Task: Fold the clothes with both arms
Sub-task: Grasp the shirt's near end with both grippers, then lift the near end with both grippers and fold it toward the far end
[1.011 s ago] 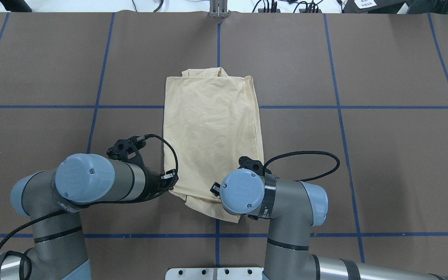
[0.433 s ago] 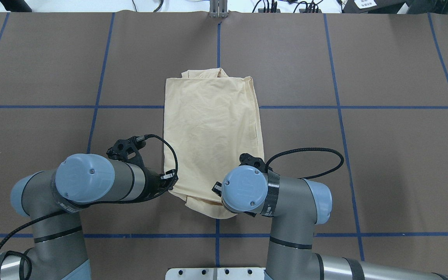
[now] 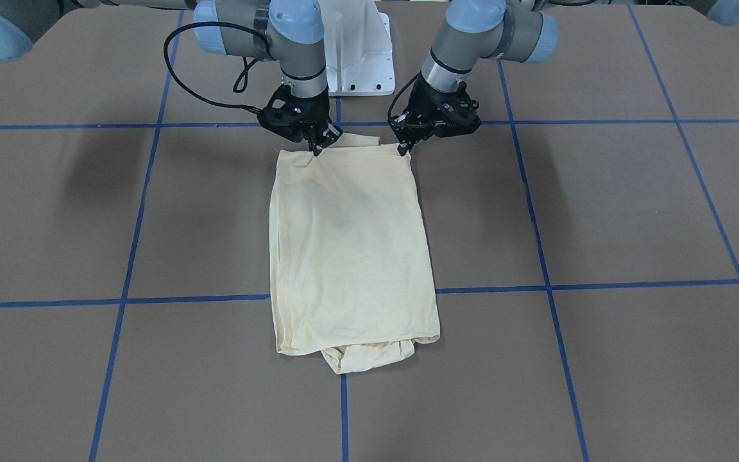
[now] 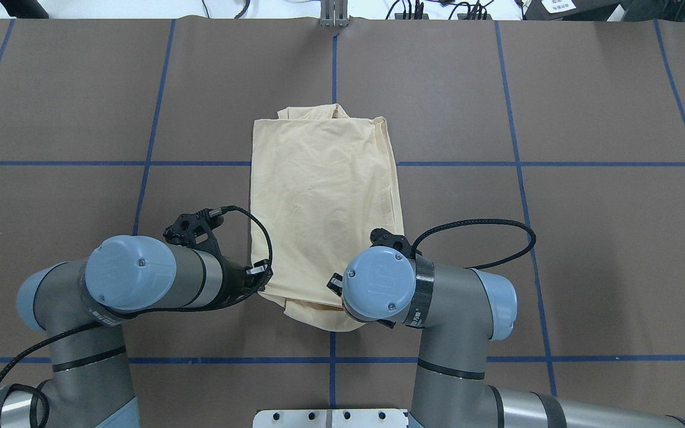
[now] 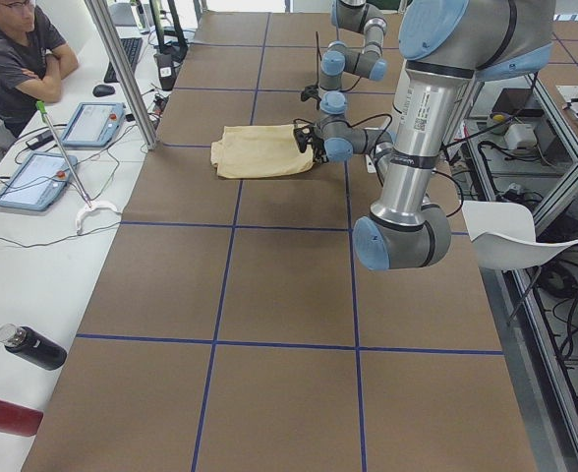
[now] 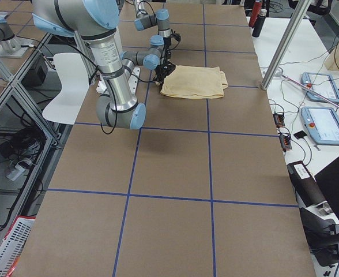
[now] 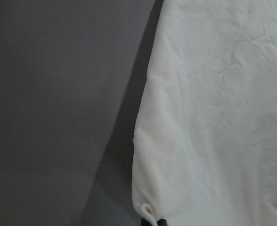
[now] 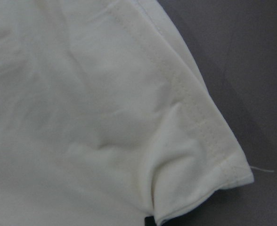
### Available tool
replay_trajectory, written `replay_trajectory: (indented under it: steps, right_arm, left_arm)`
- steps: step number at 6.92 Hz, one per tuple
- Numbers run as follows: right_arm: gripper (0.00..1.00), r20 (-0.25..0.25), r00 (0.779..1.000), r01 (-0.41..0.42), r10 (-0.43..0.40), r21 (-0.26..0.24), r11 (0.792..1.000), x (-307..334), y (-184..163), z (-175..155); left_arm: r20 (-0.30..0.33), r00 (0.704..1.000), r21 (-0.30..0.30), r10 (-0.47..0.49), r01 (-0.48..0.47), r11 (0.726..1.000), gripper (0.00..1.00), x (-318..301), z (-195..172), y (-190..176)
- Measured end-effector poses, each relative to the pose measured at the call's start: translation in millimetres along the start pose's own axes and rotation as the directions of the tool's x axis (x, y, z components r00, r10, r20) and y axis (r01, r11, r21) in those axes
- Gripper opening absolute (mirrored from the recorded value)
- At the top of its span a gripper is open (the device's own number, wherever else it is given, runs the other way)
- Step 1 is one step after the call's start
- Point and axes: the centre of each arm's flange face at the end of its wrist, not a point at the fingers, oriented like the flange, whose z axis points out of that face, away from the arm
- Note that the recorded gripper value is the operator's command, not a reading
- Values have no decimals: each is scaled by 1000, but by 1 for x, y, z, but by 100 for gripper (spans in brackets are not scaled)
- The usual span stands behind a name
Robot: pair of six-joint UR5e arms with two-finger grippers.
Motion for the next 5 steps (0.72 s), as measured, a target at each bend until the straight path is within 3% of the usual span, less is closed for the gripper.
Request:
replay_trajectory:
  steps: [3,5]
  right_arm:
    - [0,-8,1000,6,-6,-34,999,25,-2,-5]
    - [0,-5,999,33,-34,-90,995,35,22,-17]
  left_arm:
    - [13,1000,-6,8,-8,1000,0,-2,-3,6]
    - [51,998,-55,36,-34,998,0,-1,-6,43]
